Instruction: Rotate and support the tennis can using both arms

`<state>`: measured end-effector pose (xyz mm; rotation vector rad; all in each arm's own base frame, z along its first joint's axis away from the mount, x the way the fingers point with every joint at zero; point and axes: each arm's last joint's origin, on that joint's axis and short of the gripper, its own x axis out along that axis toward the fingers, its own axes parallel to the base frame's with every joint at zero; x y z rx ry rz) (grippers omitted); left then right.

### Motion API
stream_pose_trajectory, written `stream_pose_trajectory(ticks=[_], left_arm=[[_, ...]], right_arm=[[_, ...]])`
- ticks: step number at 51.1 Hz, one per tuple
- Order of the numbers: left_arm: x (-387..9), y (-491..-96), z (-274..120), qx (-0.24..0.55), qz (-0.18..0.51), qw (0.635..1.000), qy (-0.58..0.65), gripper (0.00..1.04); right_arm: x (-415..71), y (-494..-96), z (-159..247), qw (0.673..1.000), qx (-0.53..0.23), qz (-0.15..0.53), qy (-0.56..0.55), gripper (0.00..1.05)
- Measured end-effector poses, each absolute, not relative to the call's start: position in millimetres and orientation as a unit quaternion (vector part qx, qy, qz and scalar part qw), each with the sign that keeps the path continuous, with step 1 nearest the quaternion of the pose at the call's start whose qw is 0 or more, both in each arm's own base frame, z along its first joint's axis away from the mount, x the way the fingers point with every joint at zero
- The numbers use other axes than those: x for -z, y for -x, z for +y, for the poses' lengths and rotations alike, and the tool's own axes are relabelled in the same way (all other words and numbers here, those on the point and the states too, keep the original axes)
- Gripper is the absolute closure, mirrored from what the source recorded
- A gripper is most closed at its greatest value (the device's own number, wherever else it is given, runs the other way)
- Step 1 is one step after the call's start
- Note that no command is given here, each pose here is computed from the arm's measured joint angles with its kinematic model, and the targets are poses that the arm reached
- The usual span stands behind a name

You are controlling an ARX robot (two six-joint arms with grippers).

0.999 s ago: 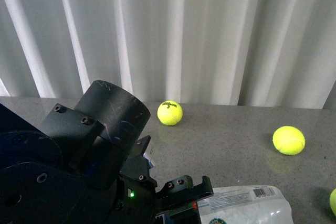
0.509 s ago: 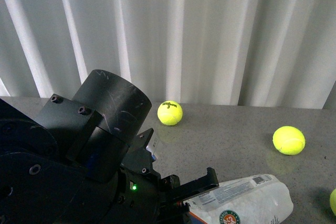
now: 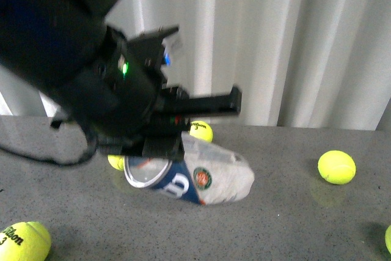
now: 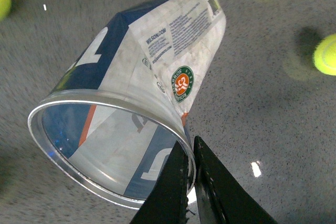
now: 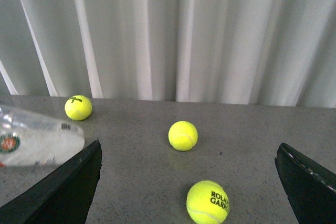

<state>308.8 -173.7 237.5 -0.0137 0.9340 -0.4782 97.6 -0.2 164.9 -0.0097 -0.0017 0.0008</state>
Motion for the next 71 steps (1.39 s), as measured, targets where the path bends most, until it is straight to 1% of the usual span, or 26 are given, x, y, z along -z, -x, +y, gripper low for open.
stream_pose_trajectory(ticks=[1, 5, 8, 10, 12, 16, 18, 28, 35, 42, 50, 71], left_arm=[[-242, -309, -175, 0.231, 0.444, 0.866, 0.002, 1.01], [-279, -303, -197, 0.271, 0.419, 0.861, -0.096, 1.01], [-298, -294, -219, 0.309, 0.41, 0.84, -0.177, 1.01], [-303, -289, -228, 0.324, 0.404, 0.824, -0.23, 1.01], [-304, -284, -234, 0.333, 0.404, 0.811, -0.262, 1.01], [-297, -275, -246, 0.356, 0.409, 0.751, -0.377, 1.01], [-291, -275, -247, 0.357, 0.41, 0.731, -0.413, 1.01], [-267, -287, -252, 0.314, 0.385, 0.658, -0.566, 1.01], [-262, -293, -257, 0.308, 0.368, 0.641, -0.599, 1.01], [-261, -291, -264, 0.326, 0.354, 0.619, -0.62, 1.01], [-256, -287, -269, 0.347, 0.357, 0.601, -0.625, 1.01], [-237, -289, -278, 0.353, 0.354, 0.593, -0.632, 1.01]], right_arm=[[-165, -98, 0, 1.0, 0.0, -0.001, 0.005, 0.07], [-165, -98, 0, 1.0, -0.001, -0.001, 0.005, 0.07], [-165, -98, 0, 1.0, 0.0, -0.001, 0.005, 0.07], [-165, -98, 0, 1.0, 0.0, -0.001, 0.005, 0.07], [-165, -98, 0, 1.0, 0.0, -0.001, 0.005, 0.07], [-165, -98, 0, 1.0, 0.0, -0.001, 0.005, 0.07], [-165, -98, 0, 1.0, 0.0, -0.001, 0.005, 0.07], [-165, -98, 0, 1.0, 0.0, -0.001, 0.005, 0.07], [-165, -98, 0, 1.0, 0.0, -0.001, 0.005, 0.07], [-165, -98, 0, 1.0, 0.0, -0.001, 0.005, 0.07], [-165, -98, 0, 1.0, 0.0, -0.001, 0.005, 0.07], [-165, -98, 0, 1.0, 0.0, -0.001, 0.005, 0.07]])
